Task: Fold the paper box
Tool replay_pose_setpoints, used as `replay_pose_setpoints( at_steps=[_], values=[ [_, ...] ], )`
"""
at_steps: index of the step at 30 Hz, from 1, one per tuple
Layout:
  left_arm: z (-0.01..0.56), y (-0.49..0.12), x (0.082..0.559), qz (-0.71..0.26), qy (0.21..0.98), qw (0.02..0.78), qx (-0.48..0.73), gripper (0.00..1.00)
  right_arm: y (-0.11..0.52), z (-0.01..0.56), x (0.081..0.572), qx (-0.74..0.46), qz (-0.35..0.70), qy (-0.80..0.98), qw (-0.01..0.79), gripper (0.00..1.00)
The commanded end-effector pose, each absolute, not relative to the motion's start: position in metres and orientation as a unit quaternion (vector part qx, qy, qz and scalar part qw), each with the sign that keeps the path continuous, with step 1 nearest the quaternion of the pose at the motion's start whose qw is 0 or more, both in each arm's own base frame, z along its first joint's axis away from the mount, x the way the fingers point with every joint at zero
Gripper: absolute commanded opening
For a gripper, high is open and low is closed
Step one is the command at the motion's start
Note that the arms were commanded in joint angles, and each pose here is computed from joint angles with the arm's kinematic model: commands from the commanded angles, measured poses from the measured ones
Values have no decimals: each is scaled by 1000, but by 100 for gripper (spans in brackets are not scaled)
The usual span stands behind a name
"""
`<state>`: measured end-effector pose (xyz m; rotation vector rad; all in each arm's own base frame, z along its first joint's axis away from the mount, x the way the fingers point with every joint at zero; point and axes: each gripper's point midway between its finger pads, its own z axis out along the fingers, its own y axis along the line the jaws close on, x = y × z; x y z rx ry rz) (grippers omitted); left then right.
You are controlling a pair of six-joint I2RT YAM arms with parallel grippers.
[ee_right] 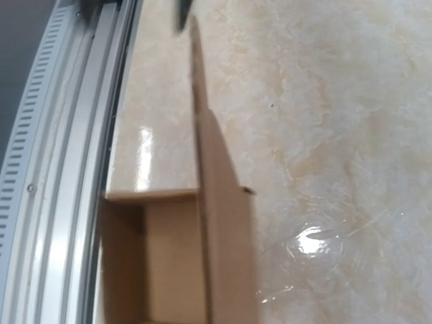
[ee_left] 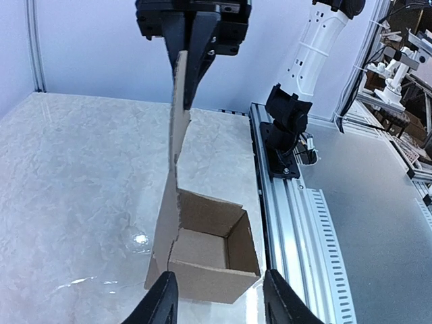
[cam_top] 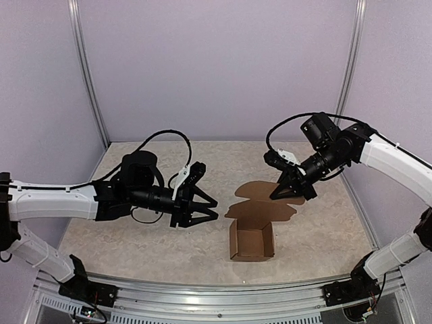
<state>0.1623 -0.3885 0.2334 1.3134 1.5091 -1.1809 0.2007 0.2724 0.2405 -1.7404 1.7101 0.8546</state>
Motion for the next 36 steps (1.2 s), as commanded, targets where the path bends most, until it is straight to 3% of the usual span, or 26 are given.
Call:
replay_pose_setpoints(
  at_steps=[1,9,24,28,36],
  values=[
    [228,-386,163,-474,592,363,541,39,272,247,185,-671,319,613,269,0],
    [208,-410,164,-473,597,297,576,22,278,254,178,-686,314,600,265,0],
    [200,-440,153,-507,566,281,586,21,291,256,185,-674,320,607,273,0],
    [203,-456,161,-493,583,307,568,19,291,249,203,-651,288,641,287,0],
    [189,-468,245,-285,745,446,406,24,284,229,249,-595,218,710,308,0]
  ],
)
